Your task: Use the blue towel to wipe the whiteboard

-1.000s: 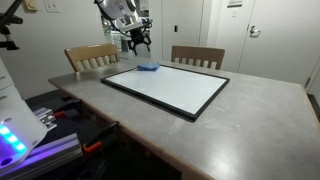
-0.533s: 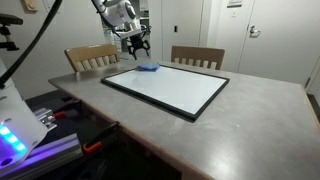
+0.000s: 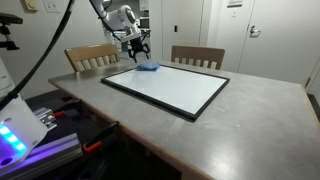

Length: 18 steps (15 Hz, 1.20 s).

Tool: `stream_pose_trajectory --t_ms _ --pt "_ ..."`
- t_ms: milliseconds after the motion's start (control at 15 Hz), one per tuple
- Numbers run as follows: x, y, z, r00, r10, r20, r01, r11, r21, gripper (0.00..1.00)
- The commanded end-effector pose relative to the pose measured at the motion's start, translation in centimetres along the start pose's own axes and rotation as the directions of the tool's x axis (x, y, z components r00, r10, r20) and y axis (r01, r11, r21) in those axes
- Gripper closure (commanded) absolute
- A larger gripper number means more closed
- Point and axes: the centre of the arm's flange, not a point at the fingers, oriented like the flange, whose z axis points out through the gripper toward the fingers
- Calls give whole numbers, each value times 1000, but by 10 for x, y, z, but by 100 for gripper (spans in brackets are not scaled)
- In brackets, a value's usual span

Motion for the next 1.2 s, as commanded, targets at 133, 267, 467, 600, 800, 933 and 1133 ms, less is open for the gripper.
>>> stream_pose_trajectory --t_ms 133,267,467,600,800,933,1133 --pt "13 -8 13 999 -31 31 32 999 -27 0" --pt "12 -11 17 998 -38 42 40 998 -38 0" --pt "9 -9 22 997 -35 75 40 997 -72 0" --pt "6 -4 24 996 -29 90 38 995 -94 0" --pt "3 1 28 994 -25 102 36 993 -111 0" --pt "3 3 29 994 -24 105 37 993 -115 0" --pt "3 1 30 994 -28 105 40 992 -117 0"
